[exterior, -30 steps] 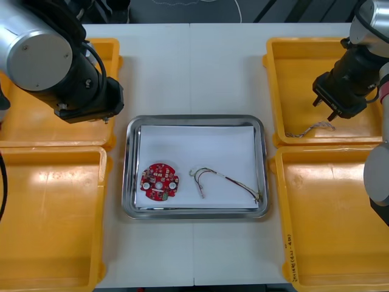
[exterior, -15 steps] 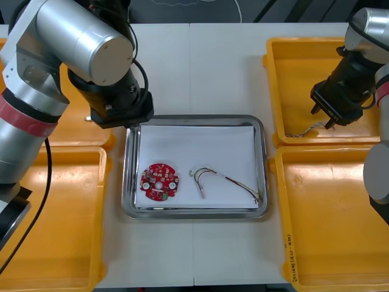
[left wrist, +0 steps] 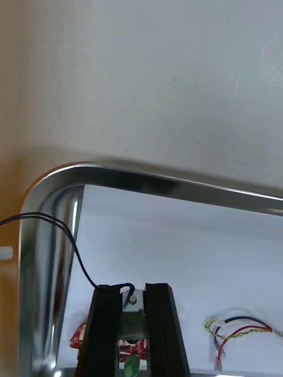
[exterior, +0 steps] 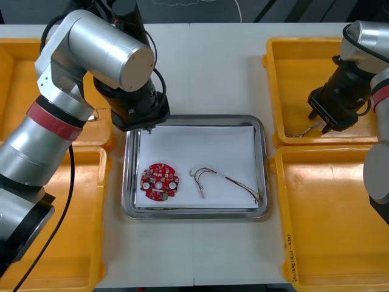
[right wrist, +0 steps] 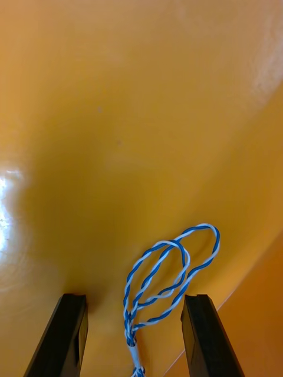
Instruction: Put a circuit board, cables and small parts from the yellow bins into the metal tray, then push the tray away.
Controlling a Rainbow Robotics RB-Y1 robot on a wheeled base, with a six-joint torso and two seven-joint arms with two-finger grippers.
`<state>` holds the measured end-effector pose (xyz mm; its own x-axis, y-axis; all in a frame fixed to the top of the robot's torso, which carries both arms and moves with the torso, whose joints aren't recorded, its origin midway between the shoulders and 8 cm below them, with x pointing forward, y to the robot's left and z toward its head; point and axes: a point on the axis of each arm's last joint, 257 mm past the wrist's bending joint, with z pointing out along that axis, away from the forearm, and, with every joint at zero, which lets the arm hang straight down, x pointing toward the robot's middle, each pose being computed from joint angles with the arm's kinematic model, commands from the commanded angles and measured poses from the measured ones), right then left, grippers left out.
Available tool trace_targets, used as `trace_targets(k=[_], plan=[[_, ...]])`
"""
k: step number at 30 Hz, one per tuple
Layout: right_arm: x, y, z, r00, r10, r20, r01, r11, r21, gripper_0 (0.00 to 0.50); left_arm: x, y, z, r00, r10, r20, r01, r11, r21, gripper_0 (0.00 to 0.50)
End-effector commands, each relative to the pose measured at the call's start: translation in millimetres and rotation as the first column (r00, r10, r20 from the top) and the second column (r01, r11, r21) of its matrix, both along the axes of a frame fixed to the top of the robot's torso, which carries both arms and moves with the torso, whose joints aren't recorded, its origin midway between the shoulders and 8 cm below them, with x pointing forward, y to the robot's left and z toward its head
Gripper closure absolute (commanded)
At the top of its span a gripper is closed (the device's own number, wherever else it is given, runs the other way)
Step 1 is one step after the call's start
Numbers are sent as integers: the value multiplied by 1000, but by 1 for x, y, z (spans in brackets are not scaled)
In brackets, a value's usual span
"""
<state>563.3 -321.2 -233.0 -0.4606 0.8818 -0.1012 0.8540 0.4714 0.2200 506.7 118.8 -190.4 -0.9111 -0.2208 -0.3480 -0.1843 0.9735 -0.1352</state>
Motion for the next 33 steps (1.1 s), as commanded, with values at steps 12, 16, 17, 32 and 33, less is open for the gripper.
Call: trace_targets(k=[12,16,17,32,33], plan=[[20,20,18,998,-26,55,24,999,40,304,8,-40,-13,984,-176,18,175,983,60,500],[20,20,18,998,-28,54,25,999,42,442,4,-40,-22,984,-179,-2,178,981,76,500],[20,20,18,998,-28,54,25,999,42,500,2,-40,-25,984,-179,-8,179,980,82,500],[26,11,44,997,-10,73,9,1000,15,500,-1,-37,-45,983,-182,-12,182,980,76,500],[27,9,52,997,-3,77,3,1000,8,500,-1,-37,-47,983,-183,-13,184,980,77,500]])
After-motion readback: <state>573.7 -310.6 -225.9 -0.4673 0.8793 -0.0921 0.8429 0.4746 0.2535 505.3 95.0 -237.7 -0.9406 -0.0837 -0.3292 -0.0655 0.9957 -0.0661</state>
